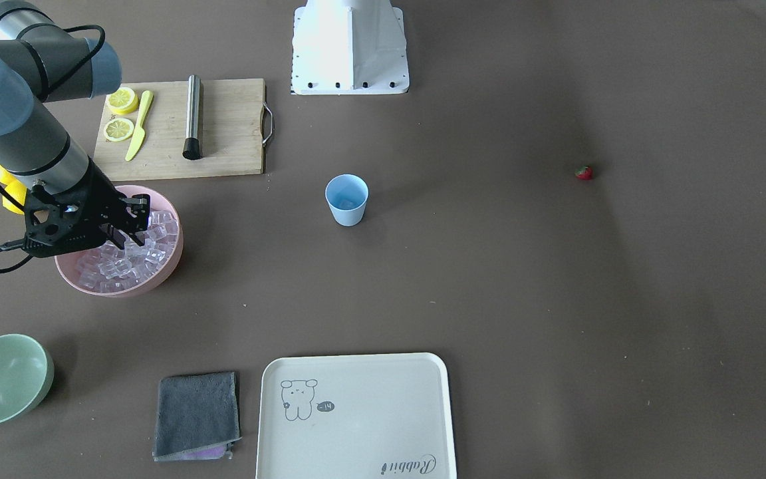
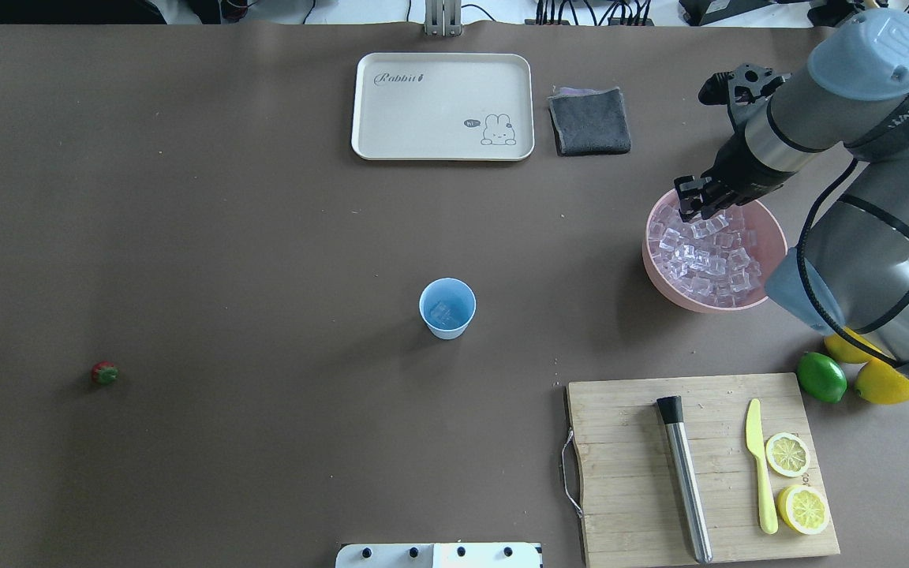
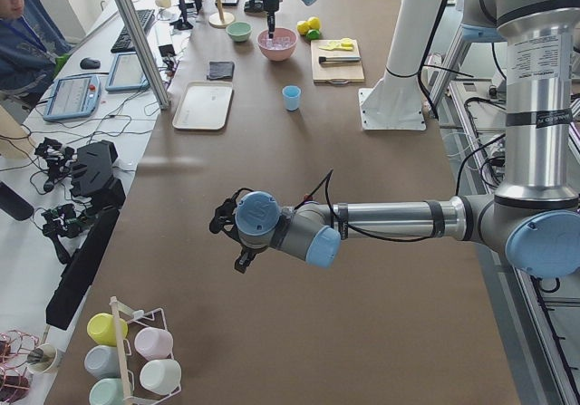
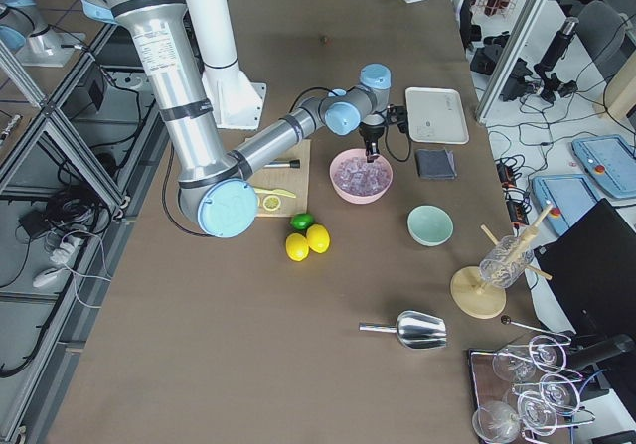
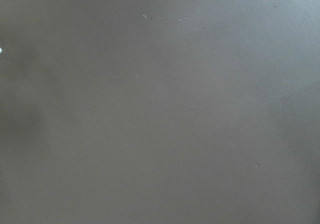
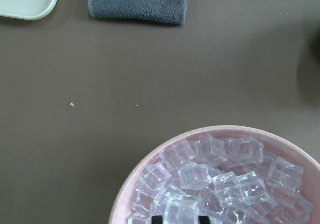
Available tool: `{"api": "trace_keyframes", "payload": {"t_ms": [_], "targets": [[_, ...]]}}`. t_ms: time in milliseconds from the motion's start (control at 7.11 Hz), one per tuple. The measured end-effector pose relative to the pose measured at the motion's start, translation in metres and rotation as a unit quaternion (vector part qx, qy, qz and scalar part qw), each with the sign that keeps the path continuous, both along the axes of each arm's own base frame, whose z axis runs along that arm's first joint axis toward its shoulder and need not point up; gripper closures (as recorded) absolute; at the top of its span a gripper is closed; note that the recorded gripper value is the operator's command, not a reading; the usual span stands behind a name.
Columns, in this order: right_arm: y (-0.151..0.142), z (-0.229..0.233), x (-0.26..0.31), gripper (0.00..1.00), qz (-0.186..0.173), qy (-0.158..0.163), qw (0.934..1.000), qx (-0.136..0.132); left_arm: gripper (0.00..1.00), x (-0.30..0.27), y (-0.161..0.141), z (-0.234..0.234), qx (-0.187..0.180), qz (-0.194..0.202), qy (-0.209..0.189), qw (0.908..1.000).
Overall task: Put ice and strawberries in cup
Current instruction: 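Carry the ice cube with the right gripper to the blue cup and release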
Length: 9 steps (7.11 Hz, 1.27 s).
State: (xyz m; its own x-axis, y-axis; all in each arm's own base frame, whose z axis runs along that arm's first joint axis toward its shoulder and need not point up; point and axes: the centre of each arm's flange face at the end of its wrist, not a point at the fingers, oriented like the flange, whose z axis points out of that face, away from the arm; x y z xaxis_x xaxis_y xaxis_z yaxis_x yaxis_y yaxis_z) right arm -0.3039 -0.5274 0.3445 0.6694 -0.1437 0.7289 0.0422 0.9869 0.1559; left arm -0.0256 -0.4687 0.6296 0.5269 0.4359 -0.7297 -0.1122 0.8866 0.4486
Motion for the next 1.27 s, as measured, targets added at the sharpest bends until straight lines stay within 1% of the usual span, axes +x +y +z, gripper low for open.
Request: {"api": "trace_keyframes", "payload": {"t_ms": [141,281,422,562,703,844,984,1125,1266], "targets": [[0.000,-0.028,-0.002,1.00,0.013,-0.007,0.9997,-0.018,0.01,0.001,0.000,0.000,0.000,0.001,0.000,1.0000],[0.005,-0.063,-0.020,1.00,0.037,-0.020,0.9979,-0.048,0.01,0.001,0.000,0.000,0.000,0.001,0.000,1.0000],[0.017,-0.099,-0.051,1.00,0.066,-0.034,0.9941,-0.079,0.01,0.001,0.000,0.000,0.000,0.001,0.000,1.0000],[0.034,-0.132,-0.088,1.00,0.100,-0.041,0.9888,-0.103,0.01,0.001,0.000,0.000,0.000,0.001,0.000,1.0000],[0.058,-0.160,-0.128,1.00,0.138,-0.046,0.9819,-0.121,0.01,0.002,-0.001,0.000,-0.002,0.000,0.000,1.0000],[0.083,-0.185,-0.167,1.00,0.171,-0.046,0.9748,-0.136,0.01,0.002,-0.002,-0.001,-0.005,-0.002,0.001,1.0000],[0.103,-0.205,-0.203,1.00,0.197,-0.040,0.9689,-0.145,0.01,0.002,-0.002,-0.002,-0.007,-0.003,0.002,1.0000],[0.116,-0.216,-0.228,1.00,0.213,-0.033,0.9654,-0.147,0.01,0.003,-0.002,-0.001,-0.008,-0.003,0.002,1.0000],[0.123,-0.219,-0.239,0.71,0.219,-0.029,0.9644,-0.146,0.01,0.003,-0.002,-0.001,-0.008,-0.003,0.002,1.0000]]}}
